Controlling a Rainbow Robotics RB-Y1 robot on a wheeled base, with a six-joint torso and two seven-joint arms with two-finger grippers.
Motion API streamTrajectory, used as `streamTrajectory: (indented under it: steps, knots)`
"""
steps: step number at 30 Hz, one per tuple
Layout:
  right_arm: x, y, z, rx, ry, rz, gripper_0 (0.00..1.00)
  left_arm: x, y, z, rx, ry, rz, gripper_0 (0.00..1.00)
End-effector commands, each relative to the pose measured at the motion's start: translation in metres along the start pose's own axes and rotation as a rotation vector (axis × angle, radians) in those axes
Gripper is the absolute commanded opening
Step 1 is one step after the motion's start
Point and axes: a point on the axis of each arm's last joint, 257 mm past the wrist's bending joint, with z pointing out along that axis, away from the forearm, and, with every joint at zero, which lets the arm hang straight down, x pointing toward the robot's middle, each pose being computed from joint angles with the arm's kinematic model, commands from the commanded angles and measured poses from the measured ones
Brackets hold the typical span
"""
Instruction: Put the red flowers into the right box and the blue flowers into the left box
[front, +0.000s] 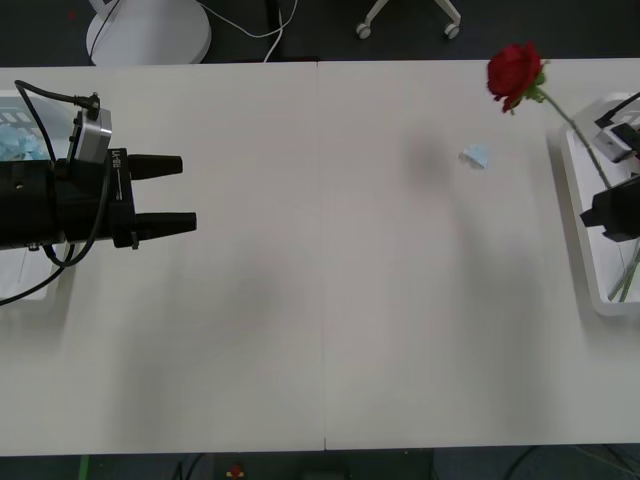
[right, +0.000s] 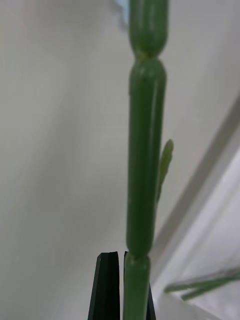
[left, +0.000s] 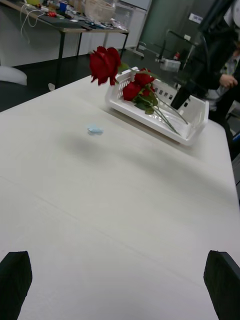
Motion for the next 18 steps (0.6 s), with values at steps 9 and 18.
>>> streamTrajectory:
  steps: [9,18]
  knots:
    - [0.067,-0.178,-0.058,0.384,0.095,0.172,0.00,-0.016,-0.009,0.028,0.004,-0.026,-0.077,1.00]
    - [0.100,-0.196,-0.018,0.510,0.177,0.134,0.00,-0.034,-0.015,0.050,-0.018,-0.070,-0.051,1.00]
